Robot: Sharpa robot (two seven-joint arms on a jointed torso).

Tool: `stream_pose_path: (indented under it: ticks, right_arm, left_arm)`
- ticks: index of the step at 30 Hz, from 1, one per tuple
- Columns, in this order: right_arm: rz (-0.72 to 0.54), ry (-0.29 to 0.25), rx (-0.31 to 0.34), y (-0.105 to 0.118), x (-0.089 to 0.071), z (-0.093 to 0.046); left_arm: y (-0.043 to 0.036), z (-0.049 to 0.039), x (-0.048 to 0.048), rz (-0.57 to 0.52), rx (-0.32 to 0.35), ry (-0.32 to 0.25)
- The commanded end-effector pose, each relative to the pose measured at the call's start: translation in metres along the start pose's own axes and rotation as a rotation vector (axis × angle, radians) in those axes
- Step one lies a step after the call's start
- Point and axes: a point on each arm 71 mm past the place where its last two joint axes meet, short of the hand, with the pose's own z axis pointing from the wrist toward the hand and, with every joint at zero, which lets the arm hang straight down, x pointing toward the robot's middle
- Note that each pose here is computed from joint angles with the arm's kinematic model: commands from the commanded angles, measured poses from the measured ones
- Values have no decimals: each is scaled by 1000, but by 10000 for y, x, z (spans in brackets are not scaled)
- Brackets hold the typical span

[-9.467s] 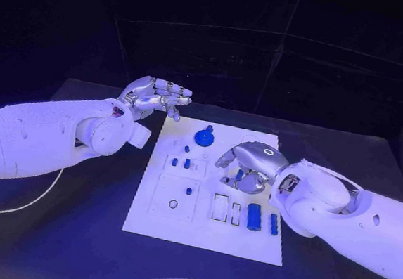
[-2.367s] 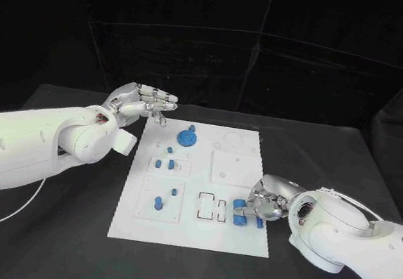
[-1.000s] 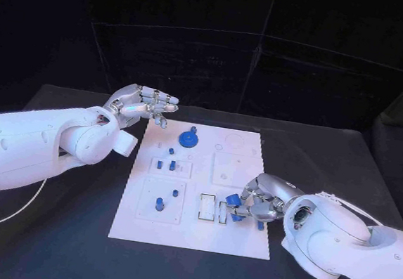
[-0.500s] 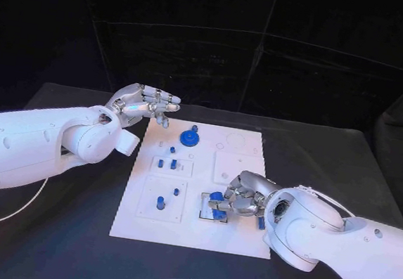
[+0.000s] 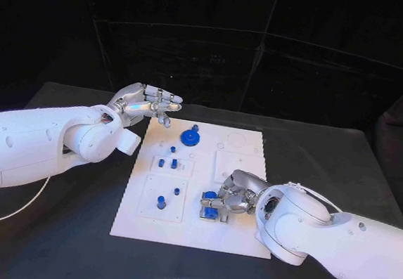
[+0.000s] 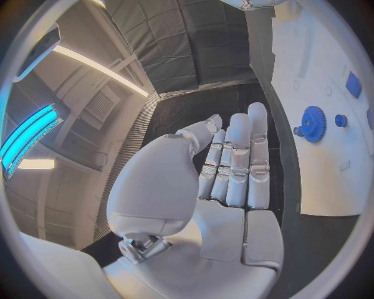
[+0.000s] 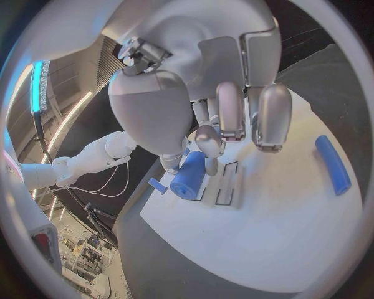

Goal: Assemble the parts on the task board

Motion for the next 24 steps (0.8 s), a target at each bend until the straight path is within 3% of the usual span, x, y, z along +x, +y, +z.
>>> stream_pose_path:
  ticks: [1,24]
  right_arm:
    - [-19,-12,-2,13,-12,9]
    - [-112,-16,-32,0,-29,-56]
  left_arm:
    - [-13,4,14,-7,5,12]
    - [-11,-11,-9,-6,1,8]
